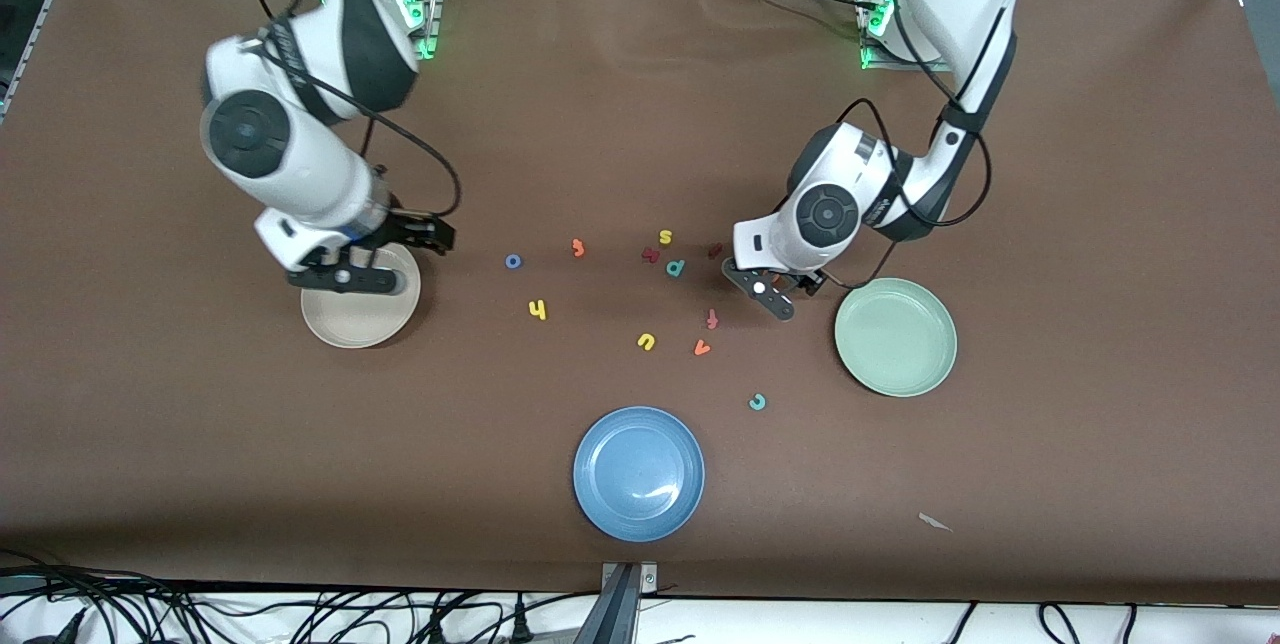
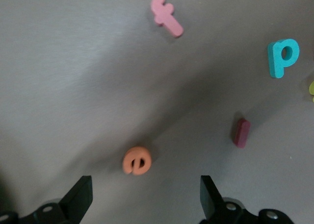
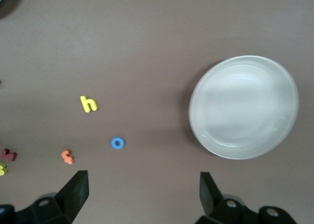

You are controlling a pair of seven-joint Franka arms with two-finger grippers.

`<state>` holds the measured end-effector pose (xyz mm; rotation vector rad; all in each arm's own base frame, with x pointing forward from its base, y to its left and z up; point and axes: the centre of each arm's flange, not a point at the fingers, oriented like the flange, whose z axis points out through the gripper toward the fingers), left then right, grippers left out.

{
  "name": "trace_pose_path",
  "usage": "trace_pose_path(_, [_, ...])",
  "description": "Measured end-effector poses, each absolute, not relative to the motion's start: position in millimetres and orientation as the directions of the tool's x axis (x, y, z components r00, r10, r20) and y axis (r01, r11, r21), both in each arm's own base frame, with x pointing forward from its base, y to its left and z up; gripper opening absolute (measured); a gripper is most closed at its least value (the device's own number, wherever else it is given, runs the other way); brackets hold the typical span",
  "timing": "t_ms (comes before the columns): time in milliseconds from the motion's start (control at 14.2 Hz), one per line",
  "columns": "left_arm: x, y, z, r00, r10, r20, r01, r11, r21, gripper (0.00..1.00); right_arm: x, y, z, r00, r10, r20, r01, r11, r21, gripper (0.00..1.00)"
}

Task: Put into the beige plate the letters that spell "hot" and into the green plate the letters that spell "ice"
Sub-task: 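Reach the left gripper to orange e while the right gripper reaches yellow h, then grasp orange e with the left gripper while the right gripper grasps yellow h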

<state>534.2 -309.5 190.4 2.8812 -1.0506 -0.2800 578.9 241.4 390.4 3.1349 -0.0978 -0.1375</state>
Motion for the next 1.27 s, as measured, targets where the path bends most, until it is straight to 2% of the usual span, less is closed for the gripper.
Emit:
trace_pose_path(212, [533.0,-312.1,174.0,0.750,-0.647,-0.139,-0.636,-0.763,0.120,0.95,578.1,271.6,359.4,0.995,-0.074,-0.068,-0.075,-0.997,-0.004,1.00])
trace_pose_path(282, [534.2,-310.2,172.4,0.749,-0.648,-0.137,-0.638,-0.761,0.117,0.88,578.2,279.4,350.8,0.995,-0.081,-0.060,-0.082,-0.997,-0.009,1.00])
trace_pose_path(423, [536.7,-306.6,172.2,0.743,-0.656,-0.134,-0.646,-0.755,0.109,0.66,579.8,291.1,336.3,0.995,-0.090,-0.037,-0.091,-0.996,-0.023,1.00])
trace_pose_path(494, [538.0,-304.3,172.0,0.743,-0.655,-0.135,-0.647,-0.756,0.105,0.66,581.3,293.8,328.9,0.995,-0.091,-0.029,-0.091,-0.995,-0.028,1.00])
trace_pose_path(635, [540.8,-299.1,171.1,0.746,-0.652,-0.137,-0.644,-0.758,0.101,0.50,585.1,297.3,313.5,0.996,-0.090,-0.013,-0.091,-0.995,-0.040,1.00])
trace_pose_path(776, [542.0,-297.8,171.3,0.747,-0.651,-0.134,-0.644,-0.759,0.099,0.44,589.4,300.8,296.1,0.995,-0.095,0.009,-0.094,-0.994,-0.055,1.00])
trace_pose_path(917, [543.7,-297.2,173.5,0.748,-0.651,-0.128,-0.644,-0.759,0.095,0.28,589.7,309.8,275.5,0.994,-0.106,0.026,-0.104,-0.992,-0.070,1.00])
trace_pose_path(1270, [551.6,-299.6,187.6,0.753,-0.650,-0.103,-0.644,-0.760,0.088,0.28,584.6,325.3,228.1,0.997,-0.058,0.055,-0.056,-0.997,-0.045,1.00])
